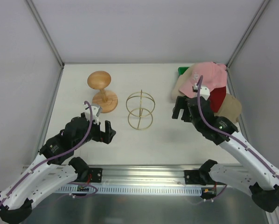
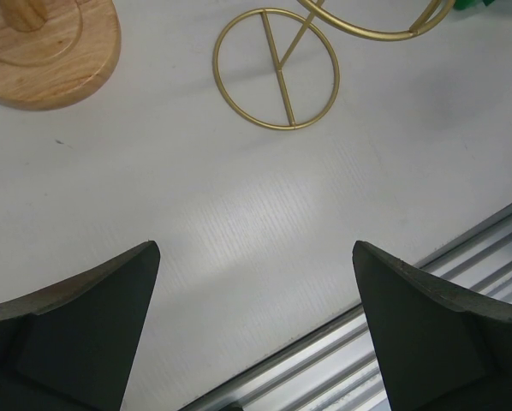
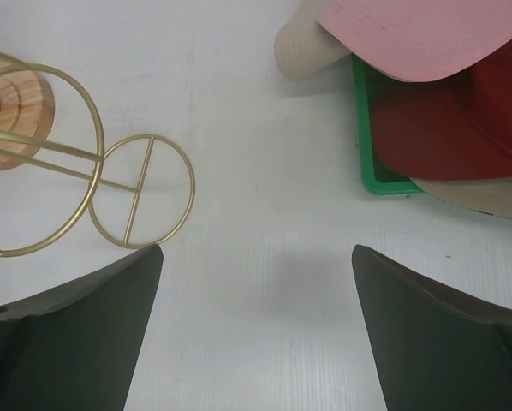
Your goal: Stack the hats
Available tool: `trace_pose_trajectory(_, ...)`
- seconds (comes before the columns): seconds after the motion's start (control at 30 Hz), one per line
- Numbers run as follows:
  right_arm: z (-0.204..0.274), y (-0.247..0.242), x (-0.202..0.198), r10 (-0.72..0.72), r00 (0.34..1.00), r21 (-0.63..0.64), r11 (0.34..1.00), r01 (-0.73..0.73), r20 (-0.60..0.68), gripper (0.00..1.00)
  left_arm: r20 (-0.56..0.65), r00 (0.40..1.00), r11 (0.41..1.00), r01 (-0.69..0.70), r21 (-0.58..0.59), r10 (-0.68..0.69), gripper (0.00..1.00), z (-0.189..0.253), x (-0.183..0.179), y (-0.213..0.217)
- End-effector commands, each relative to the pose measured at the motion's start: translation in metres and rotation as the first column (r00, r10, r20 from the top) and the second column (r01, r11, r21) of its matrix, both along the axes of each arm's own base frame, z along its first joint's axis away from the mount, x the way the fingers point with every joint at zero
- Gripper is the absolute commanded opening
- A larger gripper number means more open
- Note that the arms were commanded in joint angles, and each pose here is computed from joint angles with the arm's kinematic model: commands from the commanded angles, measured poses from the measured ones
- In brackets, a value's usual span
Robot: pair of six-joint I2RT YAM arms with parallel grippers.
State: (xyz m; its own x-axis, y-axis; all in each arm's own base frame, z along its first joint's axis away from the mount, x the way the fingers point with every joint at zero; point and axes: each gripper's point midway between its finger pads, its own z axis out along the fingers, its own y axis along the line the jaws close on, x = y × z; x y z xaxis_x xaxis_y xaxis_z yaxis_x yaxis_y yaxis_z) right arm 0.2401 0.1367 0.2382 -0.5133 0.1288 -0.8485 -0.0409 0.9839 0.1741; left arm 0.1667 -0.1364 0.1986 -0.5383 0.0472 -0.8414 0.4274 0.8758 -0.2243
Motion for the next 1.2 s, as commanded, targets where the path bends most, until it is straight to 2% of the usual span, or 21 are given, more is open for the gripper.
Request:
trace_pose_trajectory(0.0, 0.023, 0.003, 0.014, 0.027, 0.999, 0.119, 0.993, -0.021, -0.042, 0.99, 0.036, 0.999, 1.0, -0.012, -0.01, 0.012, 0.99, 0.008, 0.005, 0.0)
trace_pose_trajectory(0.07, 0.023, 0.002, 0.025, 0.042, 0.994, 0.16, 0.987, -0.025, -0.105, 0.99, 0.034, 0.999, 1.0, -0.01, -0.008, 0.01, 0.99, 0.007, 0.004, 0.0)
trace_pose_trajectory(0.13, 0.05, -0.025, 0.049, -0.049, 0.995, 0.182, 0.981, 0.065, -0.088, 1.0, 0.039, 0.999, 1.0, -0.011, -0.011, 0.011, 0.99, 0.009, 0.004, 0.001)
trace_pose_trajectory(0.17, 0.045, -0.041, 0.061, -0.102, 0.986, 0.159, 0.979, 0.123, -0.135, 1.0, 0.041, 0.999, 1.0, -0.012, -0.012, 0.013, 0.99, 0.009, 0.004, 0.001)
trace_pose_trajectory(0.2, 0.071, -0.048, 0.071, -0.123, 0.988, 0.167, 0.976, 0.137, -0.091, 1.0, 0.043, 0.999, 1.0, -0.014, -0.014, 0.015, 0.99, 0.009, 0.004, 0.002)
trace_pose_trajectory(0.23, 0.078, -0.056, 0.078, -0.15, 0.984, 0.161, 0.973, 0.163, -0.092, 0.99, 0.045, 0.999, 1.0, -0.016, -0.016, 0.016, 0.99, 0.01, 0.004, 0.002)
trace_pose_trajectory(0.27, 0.071, -0.069, 0.09, -0.199, 0.971, 0.127, 0.968, 0.215, -0.129, 1.0, 0.048, 0.999, 1.0, -0.015, -0.017, 0.016, 0.99, 0.011, 0.004, 0.002)
trace_pose_trajectory(0.3, 0.095, -0.076, 0.098, -0.223, 0.971, 0.127, 0.964, 0.232, -0.085, 1.0, 0.045, 0.999, 1.0, -0.015, -0.014, 0.015, 0.99, 0.01, 0.004, 0.002)
trace_pose_trajectory(0.37, 0.089, -0.1, 0.114, -0.313, 0.941, 0.057, 0.945, 0.322, -0.126, 0.99, 0.047, 0.999, 1.0, -0.013, -0.016, 0.014, 0.99, 0.011, 0.004, 0.002)
trace_pose_trajectory(0.53, 0.109, -0.135, 0.151, -0.43, 0.896, -0.033, 0.903, 0.429, -0.106, 0.98, 0.058, 0.998, 0.999, -0.035, -0.016, 0.036, 0.99, 0.012, 0.006, 0.005)
trace_pose_trajectory(0.8, 0.095, -0.156, 0.198, -0.5, 0.859, -0.165, 0.862, 0.48, -0.112, 0.98, 0.086, 0.993, 0.997, -0.08, -0.017, 0.081, 0.99, 0.017, 0.009, 0.013)
trace_pose_trajectory(1.17, 0.064, -0.17, 0.225, -0.521, 0.841, -0.281, 0.837, 0.47, -0.145, 0.97, 0.103, 0.987, 0.992, -0.117, -0.044, 0.121, 0.99, 0.03, 0.013, 0.017)
